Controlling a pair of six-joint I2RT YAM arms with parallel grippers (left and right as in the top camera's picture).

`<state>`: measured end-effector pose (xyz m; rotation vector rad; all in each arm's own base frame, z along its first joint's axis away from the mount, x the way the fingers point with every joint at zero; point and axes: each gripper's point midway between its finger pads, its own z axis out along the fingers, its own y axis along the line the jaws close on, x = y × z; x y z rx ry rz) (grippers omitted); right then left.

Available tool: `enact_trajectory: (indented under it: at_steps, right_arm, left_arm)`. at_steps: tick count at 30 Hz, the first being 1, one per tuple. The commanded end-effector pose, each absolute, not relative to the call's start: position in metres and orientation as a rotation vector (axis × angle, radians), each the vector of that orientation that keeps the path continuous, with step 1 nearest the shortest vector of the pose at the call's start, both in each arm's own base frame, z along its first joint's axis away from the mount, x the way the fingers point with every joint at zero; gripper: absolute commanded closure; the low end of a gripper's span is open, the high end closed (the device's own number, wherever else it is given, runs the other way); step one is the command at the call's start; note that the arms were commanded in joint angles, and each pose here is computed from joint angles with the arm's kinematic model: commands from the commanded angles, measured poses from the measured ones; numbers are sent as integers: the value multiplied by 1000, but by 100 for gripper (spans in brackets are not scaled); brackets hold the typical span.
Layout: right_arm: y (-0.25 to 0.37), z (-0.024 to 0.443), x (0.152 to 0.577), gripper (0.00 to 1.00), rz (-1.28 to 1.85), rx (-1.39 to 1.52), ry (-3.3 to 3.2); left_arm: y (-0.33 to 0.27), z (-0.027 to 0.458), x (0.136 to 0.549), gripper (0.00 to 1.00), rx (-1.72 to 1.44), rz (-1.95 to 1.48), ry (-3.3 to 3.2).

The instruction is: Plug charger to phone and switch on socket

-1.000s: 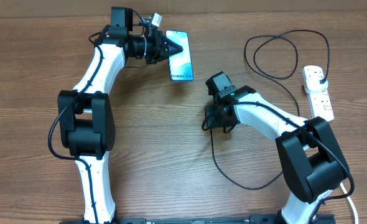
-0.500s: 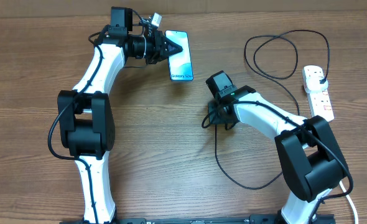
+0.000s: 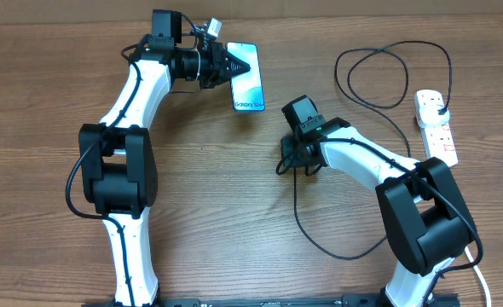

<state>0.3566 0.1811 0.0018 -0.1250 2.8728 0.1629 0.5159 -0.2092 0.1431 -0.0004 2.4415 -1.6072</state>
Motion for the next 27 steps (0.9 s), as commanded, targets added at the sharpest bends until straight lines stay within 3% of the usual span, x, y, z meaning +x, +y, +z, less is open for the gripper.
enact_trajectory:
  at_steps: [1,7,9,10,17,22,27]
  right_arm:
    - [174,-13,345,89,131,-119,2921]
    - [169,-15,336,85,109,-82,2965]
    - [169,-15,336,89,109,-82,2965]
    - [170,-15,336,96,110,-82,2965]
    - [165,1,336,96,165,-38,2988]
    - [185,71,349,96,604,-177,2848]
    - [209,147,340,96,1275,-270,2611]
  left_arm:
    - [-213,159,512,96,32,-1664,2410]
    - [-213,159,512,96,31,-1663,2411]
    - [-213,159,512,96,31,-1663,2411]
    - [-213,159,512,96,31,-1663,2411]
    - [-209,160,515,96,26,-1659,2400]
    - [-210,186,523,96,97,-1750,2275]
    - [-217,229,532,96,213,-1829,2110]
